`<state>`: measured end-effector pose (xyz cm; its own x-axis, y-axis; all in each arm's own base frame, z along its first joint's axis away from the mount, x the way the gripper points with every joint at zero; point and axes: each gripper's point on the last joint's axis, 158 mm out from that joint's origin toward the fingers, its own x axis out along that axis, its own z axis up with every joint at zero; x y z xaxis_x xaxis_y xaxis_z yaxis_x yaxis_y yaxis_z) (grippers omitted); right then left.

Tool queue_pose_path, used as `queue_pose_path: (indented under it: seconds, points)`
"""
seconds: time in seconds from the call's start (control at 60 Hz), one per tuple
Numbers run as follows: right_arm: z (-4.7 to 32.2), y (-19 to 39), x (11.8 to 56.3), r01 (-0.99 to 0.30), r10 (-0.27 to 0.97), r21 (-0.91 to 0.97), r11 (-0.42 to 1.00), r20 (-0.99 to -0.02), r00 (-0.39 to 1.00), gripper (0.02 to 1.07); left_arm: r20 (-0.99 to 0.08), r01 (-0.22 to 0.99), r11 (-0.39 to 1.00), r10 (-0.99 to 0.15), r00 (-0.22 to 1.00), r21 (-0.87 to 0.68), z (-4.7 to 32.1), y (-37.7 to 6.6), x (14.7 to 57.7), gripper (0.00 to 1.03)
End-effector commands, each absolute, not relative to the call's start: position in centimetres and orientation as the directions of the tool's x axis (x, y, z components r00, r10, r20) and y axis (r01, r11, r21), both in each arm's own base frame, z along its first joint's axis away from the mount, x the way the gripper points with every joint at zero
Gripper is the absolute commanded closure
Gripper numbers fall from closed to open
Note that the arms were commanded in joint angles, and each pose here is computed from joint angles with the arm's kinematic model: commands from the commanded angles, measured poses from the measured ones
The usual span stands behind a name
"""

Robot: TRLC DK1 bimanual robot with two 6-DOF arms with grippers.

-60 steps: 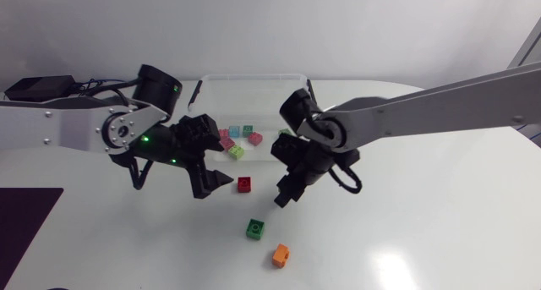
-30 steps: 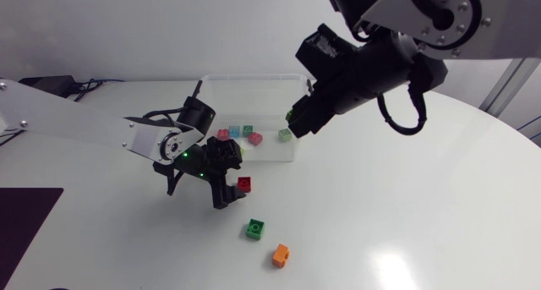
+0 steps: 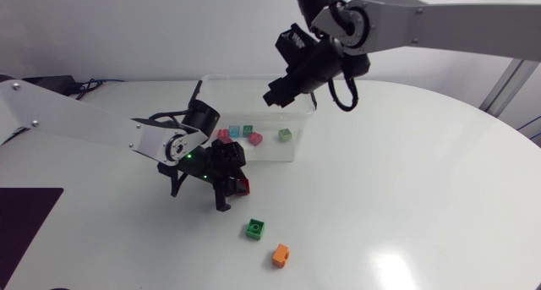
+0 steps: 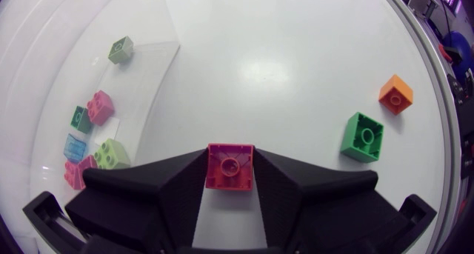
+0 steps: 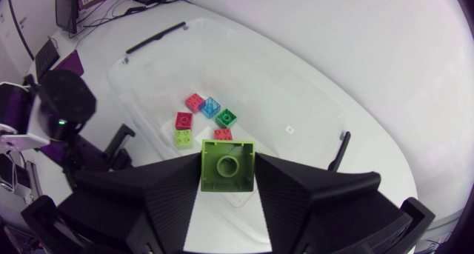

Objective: Place the duplo bricks in the container

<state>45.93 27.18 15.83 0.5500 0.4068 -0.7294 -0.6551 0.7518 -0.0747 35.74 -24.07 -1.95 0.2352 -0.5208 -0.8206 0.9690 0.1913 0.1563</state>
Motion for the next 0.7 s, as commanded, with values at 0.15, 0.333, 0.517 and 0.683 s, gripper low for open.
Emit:
queue_pose_path:
  seconds: [0.15, 0.333, 0.517, 0.683]
  points:
    - [16.1, 27.0, 48.0, -0.622, 0.392, -0.078, 0.779, -0.714, 0.580, 0.07, -0.742, 0.932, 0.238, -0.565, 0.361, 0.272, 7.7, -21.4, 35.6, 0.76]
    - [19.2, 24.9, 41.5, -0.682, 0.435, -0.092, 0.725, -0.707, 0.558, 0.07, -0.611, 0.861, 0.330, -0.607, 0.508, 0.387, 17.2, -20.5, 37.7, 0.76]
    - [16.9, 22.4, 34.0, -0.734, 0.448, -0.066, 0.676, -0.754, 0.481, 0.07, -0.493, 0.800, 0.436, -0.632, 0.599, 0.413, 22.3, -21.1, 41.6, 0.76]
    - [10.5, 22.3, 27.4, -0.807, 0.423, -0.020, 0.590, -0.844, 0.329, 0.07, -0.410, 0.748, 0.546, -0.625, 0.664, 0.379, 23.0, -22.4, 47.6, 0.76]
